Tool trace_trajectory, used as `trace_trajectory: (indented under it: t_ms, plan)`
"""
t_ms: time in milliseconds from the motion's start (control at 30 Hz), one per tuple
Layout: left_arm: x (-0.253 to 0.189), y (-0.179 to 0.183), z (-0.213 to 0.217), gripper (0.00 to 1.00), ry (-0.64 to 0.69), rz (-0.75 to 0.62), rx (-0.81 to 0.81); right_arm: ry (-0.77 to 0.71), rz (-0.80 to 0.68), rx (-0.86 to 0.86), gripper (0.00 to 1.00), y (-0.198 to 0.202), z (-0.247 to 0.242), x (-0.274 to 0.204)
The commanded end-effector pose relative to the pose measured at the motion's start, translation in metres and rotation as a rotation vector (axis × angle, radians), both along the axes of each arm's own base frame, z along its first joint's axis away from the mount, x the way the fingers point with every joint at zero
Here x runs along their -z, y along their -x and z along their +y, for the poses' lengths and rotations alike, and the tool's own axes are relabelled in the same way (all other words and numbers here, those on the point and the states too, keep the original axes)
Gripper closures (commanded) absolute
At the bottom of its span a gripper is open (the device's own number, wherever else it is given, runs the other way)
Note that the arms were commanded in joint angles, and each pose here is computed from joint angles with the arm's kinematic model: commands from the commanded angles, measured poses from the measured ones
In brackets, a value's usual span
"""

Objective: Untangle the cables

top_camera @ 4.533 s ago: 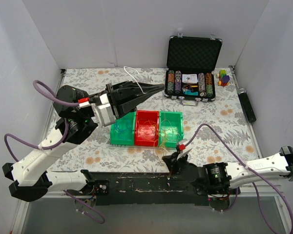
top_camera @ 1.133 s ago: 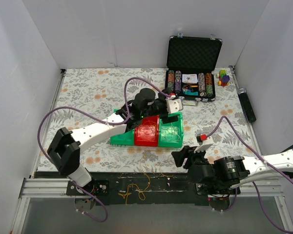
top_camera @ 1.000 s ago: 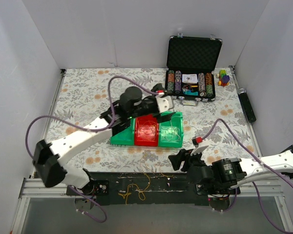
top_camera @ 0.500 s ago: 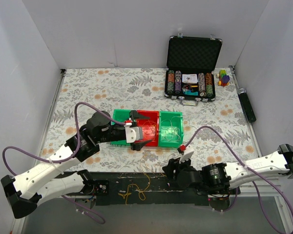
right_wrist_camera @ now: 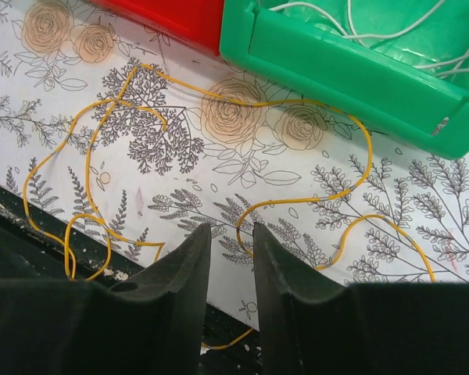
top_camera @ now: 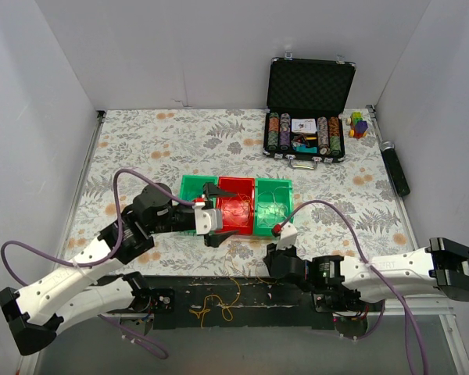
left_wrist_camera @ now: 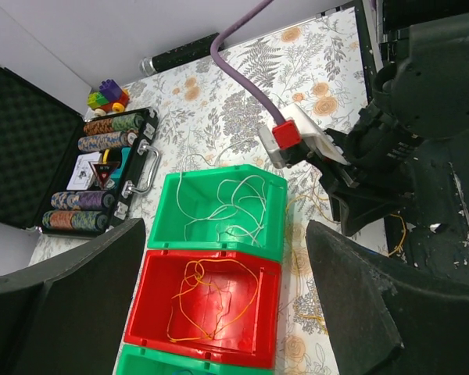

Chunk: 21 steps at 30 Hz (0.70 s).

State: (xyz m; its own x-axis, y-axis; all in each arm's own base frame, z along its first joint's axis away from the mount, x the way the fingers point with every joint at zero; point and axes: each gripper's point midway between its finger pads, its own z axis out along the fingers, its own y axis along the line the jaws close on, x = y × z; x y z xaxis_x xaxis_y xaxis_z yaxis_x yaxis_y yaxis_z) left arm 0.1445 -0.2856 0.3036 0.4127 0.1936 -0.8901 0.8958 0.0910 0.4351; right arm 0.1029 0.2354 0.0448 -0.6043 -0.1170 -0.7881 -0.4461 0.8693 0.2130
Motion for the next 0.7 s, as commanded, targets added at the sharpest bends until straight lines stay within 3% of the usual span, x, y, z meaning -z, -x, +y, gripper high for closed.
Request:
trace_trajectory:
  t_ms: [0,100,133,433,667]
  plan:
    - [0.010,0.009,0.006,0.16,-0.005,0.033,0.008,-0.045,-0.021,-0.029,0.71,-0.004,0.018,-0.014]
    - [0.021,0.014,0.009,0.16,-0.011,0.065,0.014,-0.035,-0.046,-0.032,0.96,-0.008,0.019,-0.024]
    - [0.027,0.015,0.011,0.16,-0.016,0.076,0.014,-0.036,-0.057,-0.037,0.99,-0.009,0.022,-0.034]
    - [0.040,0.016,0.024,0.14,0.051,0.096,-0.057,-0.326,-0.410,-0.210,0.99,0.002,0.060,-0.294]
    - [0.035,0.012,0.034,0.13,0.108,0.068,-0.115,-0.335,-0.543,-0.259,0.99,0.006,0.068,-0.374]
